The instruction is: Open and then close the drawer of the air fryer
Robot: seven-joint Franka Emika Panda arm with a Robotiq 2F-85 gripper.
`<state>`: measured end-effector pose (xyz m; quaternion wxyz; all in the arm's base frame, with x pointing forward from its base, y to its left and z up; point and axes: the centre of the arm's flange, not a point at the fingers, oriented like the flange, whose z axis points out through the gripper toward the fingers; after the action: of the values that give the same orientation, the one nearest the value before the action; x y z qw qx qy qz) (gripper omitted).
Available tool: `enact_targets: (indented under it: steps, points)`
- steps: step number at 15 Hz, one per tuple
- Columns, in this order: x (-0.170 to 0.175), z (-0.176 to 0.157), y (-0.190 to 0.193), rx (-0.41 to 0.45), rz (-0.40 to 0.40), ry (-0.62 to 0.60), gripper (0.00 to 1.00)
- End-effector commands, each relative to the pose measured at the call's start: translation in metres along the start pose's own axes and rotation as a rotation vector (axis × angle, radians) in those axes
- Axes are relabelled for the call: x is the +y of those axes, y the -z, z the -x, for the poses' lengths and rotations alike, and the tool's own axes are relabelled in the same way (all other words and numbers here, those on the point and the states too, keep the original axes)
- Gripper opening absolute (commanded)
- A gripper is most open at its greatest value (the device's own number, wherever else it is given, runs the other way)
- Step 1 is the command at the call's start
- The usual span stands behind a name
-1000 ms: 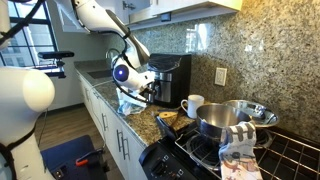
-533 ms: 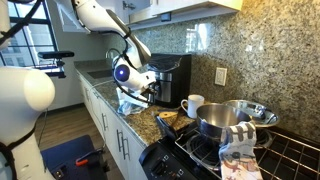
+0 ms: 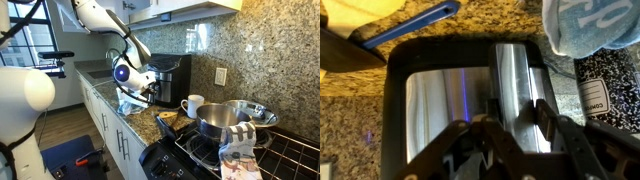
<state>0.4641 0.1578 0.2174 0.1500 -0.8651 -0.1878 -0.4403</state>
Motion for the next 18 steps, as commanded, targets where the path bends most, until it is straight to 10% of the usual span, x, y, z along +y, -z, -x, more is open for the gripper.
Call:
enact_targets:
  steps: [1, 18]
  points:
    - [-0.022, 0.014, 0.004, -0.006, -0.033, -0.03, 0.17]
    - [-0.019, 0.029, 0.026, -0.026, -0.038, -0.068, 0.17]
